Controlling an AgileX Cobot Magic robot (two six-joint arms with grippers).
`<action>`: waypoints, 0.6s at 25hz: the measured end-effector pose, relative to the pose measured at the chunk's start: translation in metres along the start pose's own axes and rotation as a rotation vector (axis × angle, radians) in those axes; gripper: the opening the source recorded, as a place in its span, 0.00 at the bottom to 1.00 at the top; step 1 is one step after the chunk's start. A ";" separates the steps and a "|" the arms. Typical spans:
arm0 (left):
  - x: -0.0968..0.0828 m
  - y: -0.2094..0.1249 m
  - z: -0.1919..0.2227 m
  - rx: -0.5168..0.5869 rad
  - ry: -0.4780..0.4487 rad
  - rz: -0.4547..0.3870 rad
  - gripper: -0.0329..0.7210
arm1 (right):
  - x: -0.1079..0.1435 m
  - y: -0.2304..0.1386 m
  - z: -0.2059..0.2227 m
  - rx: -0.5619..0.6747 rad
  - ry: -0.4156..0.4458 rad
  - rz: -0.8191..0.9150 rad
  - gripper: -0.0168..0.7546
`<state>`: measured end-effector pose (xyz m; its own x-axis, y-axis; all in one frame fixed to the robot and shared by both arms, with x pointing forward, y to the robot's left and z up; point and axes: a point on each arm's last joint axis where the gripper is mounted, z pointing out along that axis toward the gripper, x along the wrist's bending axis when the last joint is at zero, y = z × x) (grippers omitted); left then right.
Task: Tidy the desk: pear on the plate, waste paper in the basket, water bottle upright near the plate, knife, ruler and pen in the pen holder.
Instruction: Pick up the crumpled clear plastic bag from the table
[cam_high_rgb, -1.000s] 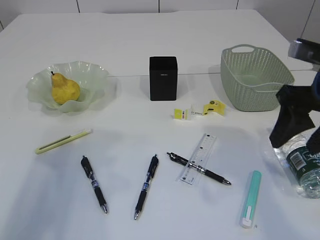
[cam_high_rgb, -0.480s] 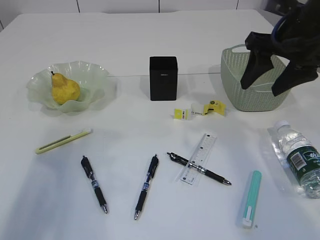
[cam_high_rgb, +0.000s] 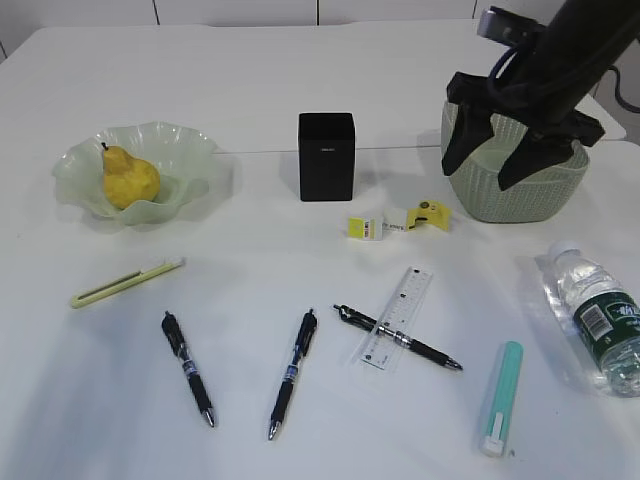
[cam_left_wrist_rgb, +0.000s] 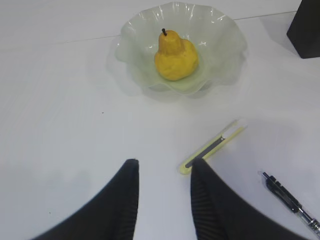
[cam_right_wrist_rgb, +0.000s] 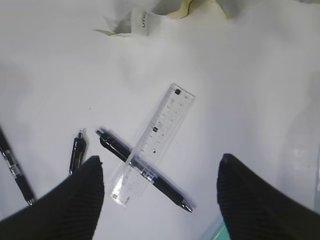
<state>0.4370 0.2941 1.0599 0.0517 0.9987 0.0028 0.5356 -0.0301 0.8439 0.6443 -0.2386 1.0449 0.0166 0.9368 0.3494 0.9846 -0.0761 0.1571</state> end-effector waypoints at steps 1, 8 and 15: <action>0.000 0.000 0.000 0.000 0.000 0.000 0.36 | 0.004 0.003 0.004 0.002 -0.002 -0.012 0.74; 0.000 0.000 0.000 0.005 0.000 0.000 0.36 | 0.027 0.006 0.017 0.017 0.046 -0.089 0.74; 0.000 0.000 0.000 0.005 0.000 0.000 0.36 | 0.025 0.016 0.023 0.010 0.024 -0.168 0.74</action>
<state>0.4367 0.2941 1.0595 0.0520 0.9986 0.0026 0.5401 -0.0303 0.8411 0.6642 -0.2083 1.0347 -0.1520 0.9277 0.3409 0.9750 0.0842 0.2055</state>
